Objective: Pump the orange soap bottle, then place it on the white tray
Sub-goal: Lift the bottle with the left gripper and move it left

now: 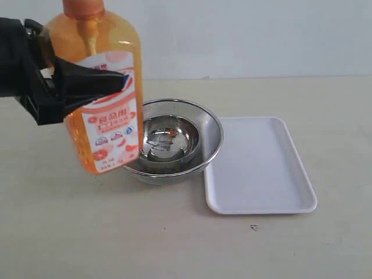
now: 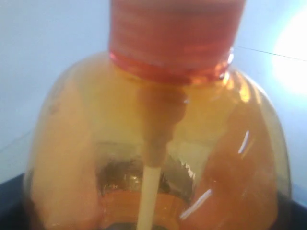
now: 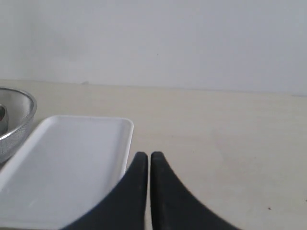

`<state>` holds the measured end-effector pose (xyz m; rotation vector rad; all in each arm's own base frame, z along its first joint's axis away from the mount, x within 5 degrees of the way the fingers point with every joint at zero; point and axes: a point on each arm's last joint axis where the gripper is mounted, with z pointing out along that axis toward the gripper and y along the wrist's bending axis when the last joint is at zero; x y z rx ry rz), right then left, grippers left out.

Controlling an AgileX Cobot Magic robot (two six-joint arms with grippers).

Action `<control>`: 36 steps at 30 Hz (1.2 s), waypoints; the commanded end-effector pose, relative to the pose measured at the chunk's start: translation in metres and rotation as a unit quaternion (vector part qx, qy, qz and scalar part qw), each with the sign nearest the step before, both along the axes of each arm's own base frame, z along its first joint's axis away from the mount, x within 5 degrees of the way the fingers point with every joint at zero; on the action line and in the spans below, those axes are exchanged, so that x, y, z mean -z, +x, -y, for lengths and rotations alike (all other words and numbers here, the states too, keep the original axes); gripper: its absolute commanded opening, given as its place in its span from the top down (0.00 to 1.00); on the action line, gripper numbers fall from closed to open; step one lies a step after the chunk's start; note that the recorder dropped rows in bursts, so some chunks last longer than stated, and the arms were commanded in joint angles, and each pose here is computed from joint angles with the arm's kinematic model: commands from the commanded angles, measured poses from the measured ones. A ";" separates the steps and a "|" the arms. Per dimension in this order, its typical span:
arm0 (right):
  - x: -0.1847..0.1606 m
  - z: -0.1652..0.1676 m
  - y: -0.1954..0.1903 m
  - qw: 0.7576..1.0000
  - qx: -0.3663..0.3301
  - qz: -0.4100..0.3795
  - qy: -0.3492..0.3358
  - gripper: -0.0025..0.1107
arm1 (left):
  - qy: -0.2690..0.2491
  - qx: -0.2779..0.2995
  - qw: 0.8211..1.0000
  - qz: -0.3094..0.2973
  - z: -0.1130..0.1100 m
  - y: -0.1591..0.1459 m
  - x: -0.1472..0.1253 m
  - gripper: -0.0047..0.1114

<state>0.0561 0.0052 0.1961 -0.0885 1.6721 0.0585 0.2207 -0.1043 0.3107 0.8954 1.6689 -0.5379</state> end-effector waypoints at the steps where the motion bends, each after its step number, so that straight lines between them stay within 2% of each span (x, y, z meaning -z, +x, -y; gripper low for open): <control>1: -0.008 0.000 0.000 0.999 0.001 0.047 0.011 0.98 | -0.011 -0.117 0.993 0.026 -0.017 0.000 -0.017 0.92; 3: -0.011 0.000 0.000 0.998 0.001 0.059 0.012 0.98 | -0.004 -0.174 0.984 0.026 -0.027 0.005 -0.017 0.92; 6: -0.013 0.000 0.000 0.996 0.002 0.066 0.059 0.98 | 0.008 -0.249 0.968 0.020 -0.039 0.011 -0.011 0.92; 9: -0.013 0.000 0.000 0.992 0.003 0.064 0.107 0.98 | 0.023 -0.293 0.956 0.007 -0.046 0.016 -0.002 0.92; 13: -0.016 0.000 0.000 0.991 0.002 0.079 0.109 0.98 | 0.046 -0.314 0.948 -0.010 -0.049 0.025 0.011 0.92; 19: -0.023 0.000 -0.001 0.982 -0.001 0.110 0.155 0.98 | 0.087 -0.323 0.941 -0.056 -0.048 0.044 0.042 0.92; 21: -0.021 0.000 0.003 0.983 0.001 0.096 0.154 0.98 | 0.109 -0.318 0.940 -0.062 -0.047 0.050 0.051 0.92; 24: -0.038 -0.001 0.011 0.987 0.003 0.080 0.138 0.98 | 0.114 -0.317 0.939 -0.069 -0.044 0.063 0.055 0.92; 27: -0.070 -0.003 0.034 0.995 0.003 0.049 0.084 0.98 | 0.120 -0.325 0.936 -0.062 -0.041 0.085 0.053 0.92; 31: -0.098 -0.007 0.070 0.998 0.002 0.017 0.055 0.98 | 0.118 -0.327 0.936 -0.062 -0.037 0.106 0.053 0.92; 33: -0.114 -0.011 0.106 1.000 -0.006 -0.007 0.008 0.98 | 0.131 -0.332 0.932 -0.061 -0.035 0.121 0.059 0.92; 34: -0.120 -0.018 0.130 0.999 -0.027 -0.017 -0.030 0.98 | 0.146 -0.335 0.929 -0.058 -0.035 0.130 0.065 0.92; 36: -0.127 -0.037 0.158 0.995 -0.073 -0.006 -0.063 0.98 | 0.150 -0.348 0.924 -0.053 -0.036 0.137 0.072 0.92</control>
